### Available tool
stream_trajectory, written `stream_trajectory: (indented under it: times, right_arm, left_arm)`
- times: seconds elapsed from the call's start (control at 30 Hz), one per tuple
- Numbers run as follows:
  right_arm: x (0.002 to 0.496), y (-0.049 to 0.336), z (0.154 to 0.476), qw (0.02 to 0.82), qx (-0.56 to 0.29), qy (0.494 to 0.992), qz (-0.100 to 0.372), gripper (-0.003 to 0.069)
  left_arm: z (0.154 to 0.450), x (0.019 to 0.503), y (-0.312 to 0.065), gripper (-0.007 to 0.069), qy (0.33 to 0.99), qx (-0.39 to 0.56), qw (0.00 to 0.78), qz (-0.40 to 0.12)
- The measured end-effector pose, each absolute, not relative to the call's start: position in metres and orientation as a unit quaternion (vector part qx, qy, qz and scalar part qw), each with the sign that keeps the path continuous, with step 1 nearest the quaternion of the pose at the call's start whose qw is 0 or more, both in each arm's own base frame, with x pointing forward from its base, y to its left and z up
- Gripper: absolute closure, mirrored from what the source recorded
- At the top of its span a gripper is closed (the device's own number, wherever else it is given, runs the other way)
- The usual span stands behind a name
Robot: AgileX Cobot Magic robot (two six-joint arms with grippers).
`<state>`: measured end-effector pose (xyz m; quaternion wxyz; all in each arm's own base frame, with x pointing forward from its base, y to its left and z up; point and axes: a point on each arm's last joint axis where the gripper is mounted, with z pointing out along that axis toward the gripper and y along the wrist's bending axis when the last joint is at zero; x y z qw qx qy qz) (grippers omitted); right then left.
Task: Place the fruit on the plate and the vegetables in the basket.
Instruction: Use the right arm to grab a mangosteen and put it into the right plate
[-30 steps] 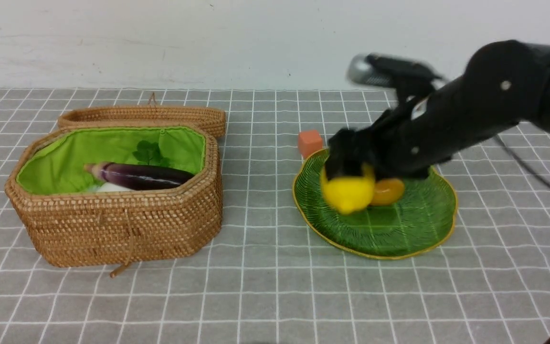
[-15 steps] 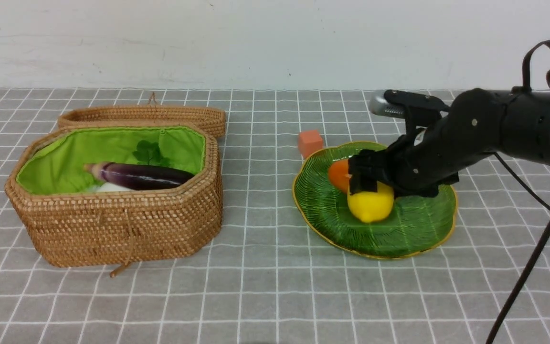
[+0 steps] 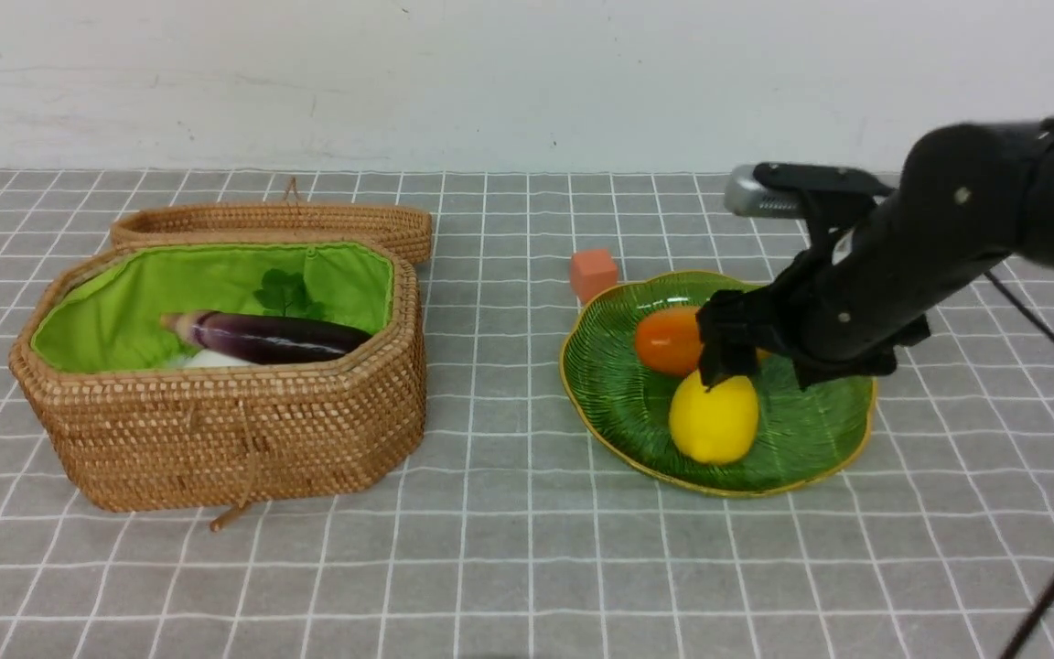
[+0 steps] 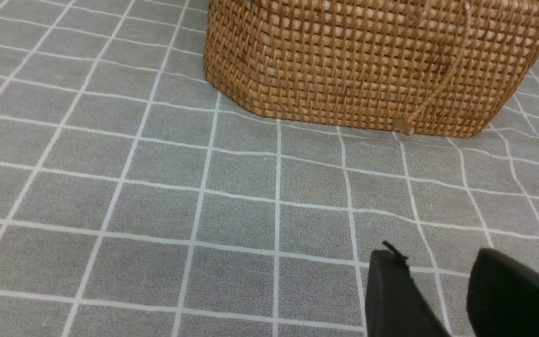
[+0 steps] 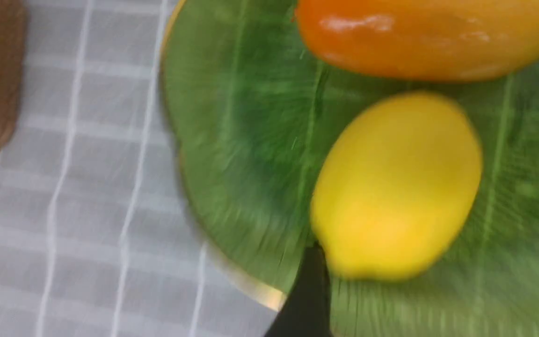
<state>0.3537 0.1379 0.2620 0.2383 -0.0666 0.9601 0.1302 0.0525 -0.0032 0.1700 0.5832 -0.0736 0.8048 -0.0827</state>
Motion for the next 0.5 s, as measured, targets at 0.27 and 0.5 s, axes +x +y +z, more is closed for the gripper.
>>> stream_trajectory:
  times: [0.27,0.5]
  right_arm:
    - [0.253,0.196,0.257,0.18,-0.316,0.924,0.12,0.0065]
    - [0.184,0.236,0.23,0.124,-0.445,0.878,0.129,0.0064]
  left_arm:
    - [0.17,0.053,-0.003,0.0386,0.805,-0.074,0.583,-0.083]
    - [0.17,0.053,-0.003,0.0386,0.805,-0.074,0.583,-0.083]
